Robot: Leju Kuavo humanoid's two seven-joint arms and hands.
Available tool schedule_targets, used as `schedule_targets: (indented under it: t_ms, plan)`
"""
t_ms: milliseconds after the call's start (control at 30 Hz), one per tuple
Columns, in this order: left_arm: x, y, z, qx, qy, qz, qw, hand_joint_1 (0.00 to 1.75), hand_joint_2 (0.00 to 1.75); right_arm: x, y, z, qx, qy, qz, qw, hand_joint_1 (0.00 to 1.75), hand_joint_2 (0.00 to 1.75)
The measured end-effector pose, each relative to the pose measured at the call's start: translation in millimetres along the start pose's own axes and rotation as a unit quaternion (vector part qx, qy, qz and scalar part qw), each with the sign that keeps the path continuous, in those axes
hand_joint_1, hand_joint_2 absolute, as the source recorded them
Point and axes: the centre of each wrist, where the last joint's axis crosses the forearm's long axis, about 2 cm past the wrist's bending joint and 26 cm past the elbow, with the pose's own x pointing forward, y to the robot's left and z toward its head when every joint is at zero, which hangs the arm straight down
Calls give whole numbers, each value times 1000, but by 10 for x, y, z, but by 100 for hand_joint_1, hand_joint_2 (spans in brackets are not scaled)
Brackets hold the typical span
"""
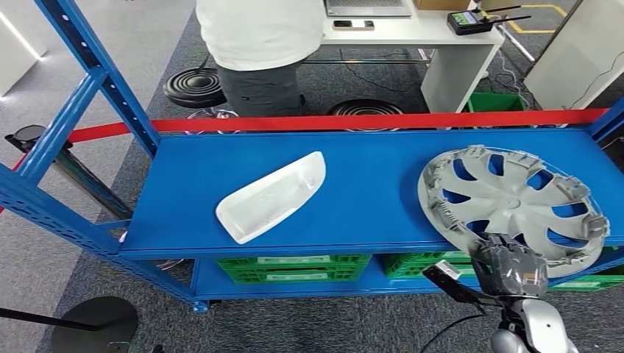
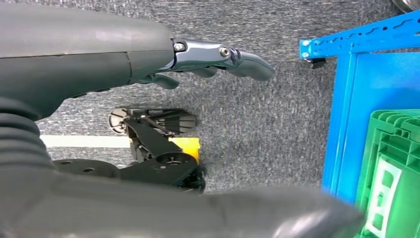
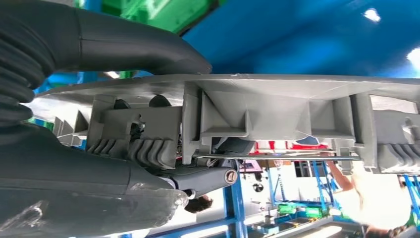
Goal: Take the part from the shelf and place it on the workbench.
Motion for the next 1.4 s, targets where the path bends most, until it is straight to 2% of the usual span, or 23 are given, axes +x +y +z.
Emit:
schedule_targets:
  t_ms: [233,333,433,533,633,833,933,1067,1267,1400]
  plan:
    - [-11,8,8,3,0,-1,1000,0,175,62,-74,63,-16,-6,-32,999,175,175]
    - [-15,12,11,11,0,2,1000,0,175,111,-149,68,-42,-20,-112,993,175,175]
    - [-20,17,15,18,0,7,1000,0,175,223,-284,43,-87,-45,-241,966,175,175]
    - [-22,25,17,23,-5,9,1000,0,175,370,-408,19,-121,-76,-370,918,175,175]
    - [-21,37,17,26,-11,9,1000,0,175,532,-508,41,-140,-121,-465,866,175,175]
    - [-12,78,13,20,-23,28,999,0,175,912,-701,117,-83,-244,-596,760,175,175]
    - [-1,112,7,23,-26,30,999,0,175,1105,-817,142,-52,-299,-639,706,175,175]
    - [14,108,-3,22,-28,32,999,0,175,1252,-947,146,-35,-345,-669,658,175,175]
    - [21,107,-8,15,-31,41,999,0,175,1419,-1086,158,19,-419,-721,551,175,175]
    - [41,162,-18,22,-34,45,998,0,175,1562,-1203,164,41,-469,-726,501,175,175]
